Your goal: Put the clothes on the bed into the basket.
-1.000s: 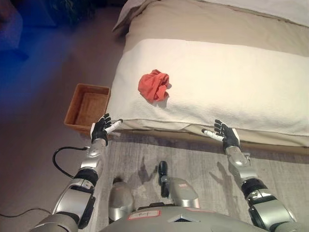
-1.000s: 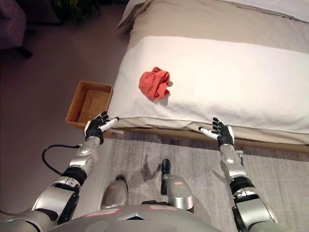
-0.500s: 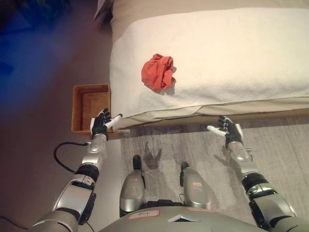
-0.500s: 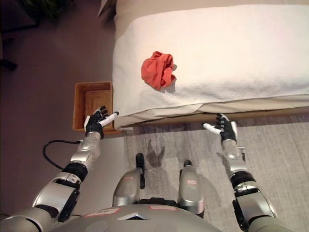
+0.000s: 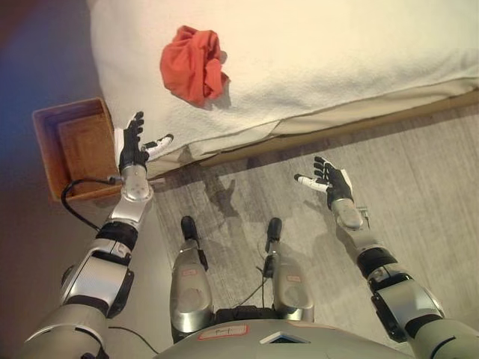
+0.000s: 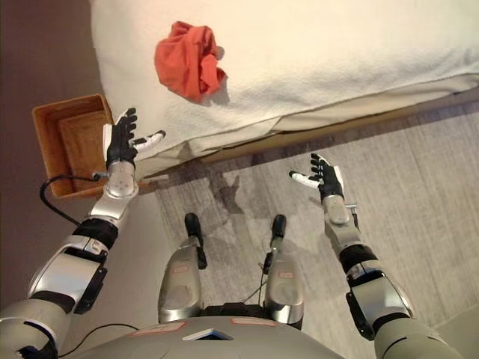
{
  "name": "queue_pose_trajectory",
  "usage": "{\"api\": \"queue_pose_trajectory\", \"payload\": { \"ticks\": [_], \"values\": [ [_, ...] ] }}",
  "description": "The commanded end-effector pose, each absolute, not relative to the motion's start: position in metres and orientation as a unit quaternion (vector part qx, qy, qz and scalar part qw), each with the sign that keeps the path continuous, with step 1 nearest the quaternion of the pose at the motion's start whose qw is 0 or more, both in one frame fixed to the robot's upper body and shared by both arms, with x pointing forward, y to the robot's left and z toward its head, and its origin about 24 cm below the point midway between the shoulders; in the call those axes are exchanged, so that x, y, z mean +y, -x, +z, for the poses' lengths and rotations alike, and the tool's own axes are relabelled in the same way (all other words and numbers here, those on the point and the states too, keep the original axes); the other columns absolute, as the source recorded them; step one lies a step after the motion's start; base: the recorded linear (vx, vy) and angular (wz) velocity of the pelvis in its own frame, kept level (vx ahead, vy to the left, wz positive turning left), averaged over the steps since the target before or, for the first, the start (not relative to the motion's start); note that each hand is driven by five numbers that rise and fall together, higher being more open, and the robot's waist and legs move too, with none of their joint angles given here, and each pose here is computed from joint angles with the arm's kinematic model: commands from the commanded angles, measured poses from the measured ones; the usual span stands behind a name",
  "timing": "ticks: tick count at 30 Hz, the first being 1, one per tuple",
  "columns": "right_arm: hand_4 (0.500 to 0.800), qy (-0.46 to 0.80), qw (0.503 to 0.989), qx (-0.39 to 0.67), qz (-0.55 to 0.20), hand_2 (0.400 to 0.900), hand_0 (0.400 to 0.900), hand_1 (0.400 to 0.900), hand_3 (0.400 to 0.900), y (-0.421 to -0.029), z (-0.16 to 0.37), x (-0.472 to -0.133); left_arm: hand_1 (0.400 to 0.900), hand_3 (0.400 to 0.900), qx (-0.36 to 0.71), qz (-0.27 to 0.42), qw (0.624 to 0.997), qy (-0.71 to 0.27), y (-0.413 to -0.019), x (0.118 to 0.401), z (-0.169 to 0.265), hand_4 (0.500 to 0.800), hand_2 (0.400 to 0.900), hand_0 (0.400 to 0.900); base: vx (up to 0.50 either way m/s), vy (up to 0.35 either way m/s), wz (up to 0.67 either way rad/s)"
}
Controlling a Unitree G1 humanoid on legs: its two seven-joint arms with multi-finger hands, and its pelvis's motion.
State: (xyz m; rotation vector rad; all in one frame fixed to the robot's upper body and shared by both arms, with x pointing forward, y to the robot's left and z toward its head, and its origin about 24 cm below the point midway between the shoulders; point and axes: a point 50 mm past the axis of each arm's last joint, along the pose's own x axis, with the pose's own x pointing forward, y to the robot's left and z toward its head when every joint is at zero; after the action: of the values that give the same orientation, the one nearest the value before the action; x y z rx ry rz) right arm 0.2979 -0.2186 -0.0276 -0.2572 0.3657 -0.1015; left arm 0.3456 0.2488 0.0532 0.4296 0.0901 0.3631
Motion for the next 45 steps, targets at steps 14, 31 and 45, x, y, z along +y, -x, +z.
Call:
{"api": "queue_pose_trajectory", "payload": {
  "ticks": [14, 31, 45],
  "values": [
    [0.8, 0.161, 0.986, 0.021, -0.034, 0.9, 0.9, 0.9, 0.9, -0.324, 0.031, -0.213, 0.9, 0.9, -0.11, 0.259, 0.915, -0.291, -0.395, 0.253, 0.174, 0.8, 0.9, 0.9, -0.018, 0.008, -0.23],
    [0.8, 0.136, 0.989, -0.063, -0.013, 0.9, 0.9, 0.9, 0.9, -0.322, 0.058, -0.197, 0.9, 0.9, -0.165, 0.391, 0.845, -0.327, -0.396, 0.276, 0.242, 0.8, 0.9, 0.9, 0.003, -0.013, -0.11],
    [0.8, 0.123, 0.987, -0.101, -0.009, 0.9, 0.9, 0.9, 0.9, -0.316, 0.07, -0.199, 0.9, 0.9, -0.117, 0.477, 0.822, -0.289, -0.38, 0.316, 0.243, 0.8, 0.9, 0.9, -0.031, 0.011, -0.06]
  ]
}}
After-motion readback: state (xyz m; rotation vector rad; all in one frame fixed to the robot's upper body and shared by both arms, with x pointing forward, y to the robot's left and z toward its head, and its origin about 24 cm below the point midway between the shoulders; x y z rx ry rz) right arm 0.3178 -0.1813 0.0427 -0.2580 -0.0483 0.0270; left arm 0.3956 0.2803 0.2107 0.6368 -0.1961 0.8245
